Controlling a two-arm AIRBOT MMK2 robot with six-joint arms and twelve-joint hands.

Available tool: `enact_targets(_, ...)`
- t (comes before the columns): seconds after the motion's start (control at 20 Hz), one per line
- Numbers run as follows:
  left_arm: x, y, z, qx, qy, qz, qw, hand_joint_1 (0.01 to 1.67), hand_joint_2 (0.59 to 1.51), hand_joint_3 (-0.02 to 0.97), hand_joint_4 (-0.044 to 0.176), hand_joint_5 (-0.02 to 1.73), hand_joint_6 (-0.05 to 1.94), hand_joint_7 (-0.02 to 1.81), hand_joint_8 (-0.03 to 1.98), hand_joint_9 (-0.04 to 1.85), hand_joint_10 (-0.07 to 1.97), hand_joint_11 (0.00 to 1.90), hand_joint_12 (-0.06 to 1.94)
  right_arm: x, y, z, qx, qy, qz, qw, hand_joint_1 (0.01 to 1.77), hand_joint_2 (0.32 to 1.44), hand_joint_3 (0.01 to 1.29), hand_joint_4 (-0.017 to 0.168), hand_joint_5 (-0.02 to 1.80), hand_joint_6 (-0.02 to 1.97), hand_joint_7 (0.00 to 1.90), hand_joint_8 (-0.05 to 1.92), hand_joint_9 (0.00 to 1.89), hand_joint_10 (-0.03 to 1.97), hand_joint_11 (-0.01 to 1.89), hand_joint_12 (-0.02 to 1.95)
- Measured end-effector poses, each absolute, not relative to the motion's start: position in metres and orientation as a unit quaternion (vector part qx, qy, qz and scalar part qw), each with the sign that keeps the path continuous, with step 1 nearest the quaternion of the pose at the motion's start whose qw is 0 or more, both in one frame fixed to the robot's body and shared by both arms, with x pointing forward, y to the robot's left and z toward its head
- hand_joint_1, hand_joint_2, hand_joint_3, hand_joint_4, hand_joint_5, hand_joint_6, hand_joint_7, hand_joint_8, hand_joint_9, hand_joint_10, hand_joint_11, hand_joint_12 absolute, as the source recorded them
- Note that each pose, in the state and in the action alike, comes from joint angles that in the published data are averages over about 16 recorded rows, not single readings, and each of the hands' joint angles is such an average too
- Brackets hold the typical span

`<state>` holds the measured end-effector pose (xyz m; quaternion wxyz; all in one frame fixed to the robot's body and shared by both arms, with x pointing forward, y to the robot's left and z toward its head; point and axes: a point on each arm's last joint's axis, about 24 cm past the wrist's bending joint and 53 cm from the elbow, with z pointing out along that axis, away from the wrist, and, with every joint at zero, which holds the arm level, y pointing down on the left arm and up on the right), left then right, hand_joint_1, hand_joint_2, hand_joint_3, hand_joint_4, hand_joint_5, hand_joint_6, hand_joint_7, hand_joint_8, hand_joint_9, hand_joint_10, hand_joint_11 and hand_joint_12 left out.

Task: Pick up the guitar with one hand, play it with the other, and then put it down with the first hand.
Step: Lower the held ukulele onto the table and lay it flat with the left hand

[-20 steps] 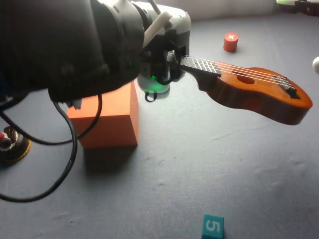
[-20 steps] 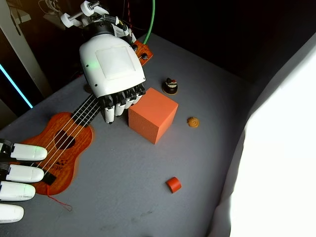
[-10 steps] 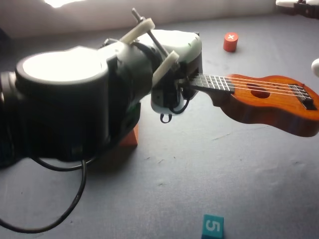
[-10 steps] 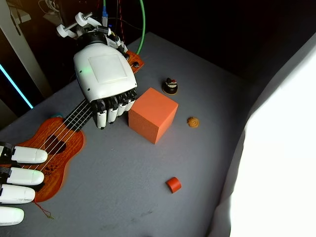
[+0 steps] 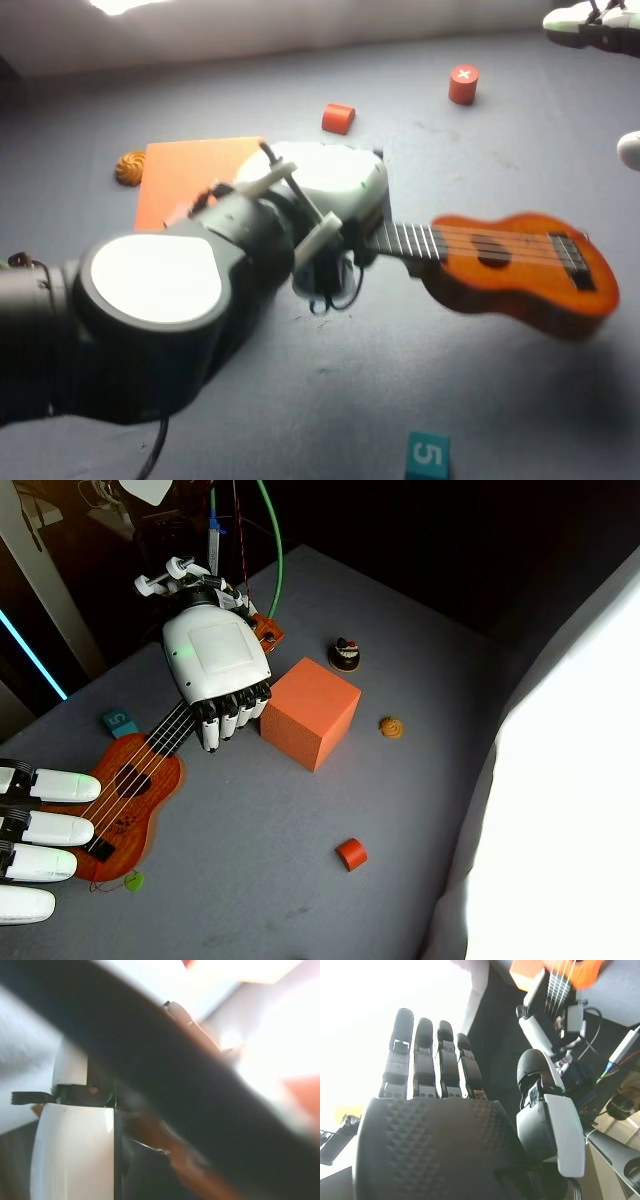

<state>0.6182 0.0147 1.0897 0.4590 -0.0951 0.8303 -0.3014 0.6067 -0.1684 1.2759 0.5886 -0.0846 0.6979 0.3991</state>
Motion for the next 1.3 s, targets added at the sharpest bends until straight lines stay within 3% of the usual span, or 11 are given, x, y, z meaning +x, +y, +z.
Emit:
enact_targets(0.15,0.616,0.014,1.076,-0.094,0.830,-0.302,0.459,1.33,1.114,-0.015,-0.003,1.03,1.65,1.24,1.94,1.36,1.93,1.40,1.90,0.606,-0.167,1.275,-0.087,0.698,0.399,0.588,0.16,1.32,0.02,0.002,0.15,0.02,0.23,0.01,0.04,0.48,0.02,0.82)
enact_targets(0.4,0.614,0.011,1.058,-0.094,0.832,-0.301,0.457,1.16,1.117,-0.012,-0.003,1.00,1.64,1.22,1.92,1.32,1.93,1.38,1.90,0.605,-0.166,1.275,-0.090,0.699,0.398,0.588,0.15,1.33,0.02,0.002,0.15,0.02,0.23,0.01,0.04,0.48,0.02,0.83)
enact_targets(0.75,0.611,0.013,1.037,-0.094,0.837,-0.292,0.453,0.75,1.148,-0.008,-0.004,0.84,1.51,1.04,1.79,1.13,1.86,1.17,1.88,0.604,-0.164,1.274,-0.093,0.699,0.398,0.587,0.15,1.33,0.02,0.002,0.15,0.02,0.24,0.01,0.05,0.48,0.02,0.88)
enact_targets(0.85,0.609,0.015,1.033,-0.092,0.839,-0.290,0.451,0.64,1.152,-0.007,-0.003,0.80,1.45,0.96,1.65,1.03,1.76,1.06,1.83,0.604,-0.164,1.274,-0.094,0.699,0.398,0.587,0.15,1.33,0.02,0.002,0.15,0.02,0.24,0.01,0.05,0.48,0.02,0.89)
enact_targets(1.0,0.607,0.017,1.027,-0.091,0.842,-0.286,0.449,0.46,1.150,-0.006,0.008,0.69,1.19,0.81,1.31,0.86,1.49,0.82,1.72,0.603,-0.163,1.274,-0.096,0.699,0.397,0.586,0.15,1.33,0.02,0.001,0.15,0.02,0.24,0.01,0.06,0.48,0.02,0.89)
enact_targets(1.3,0.607,0.018,1.026,-0.082,0.843,-0.282,0.451,0.18,1.113,-0.001,0.045,0.35,0.50,0.42,0.60,0.44,0.77,0.35,1.09,0.602,-0.161,1.273,-0.099,0.699,0.397,0.586,0.15,1.33,0.02,0.002,0.16,0.02,0.24,0.01,0.06,0.48,0.02,0.90)
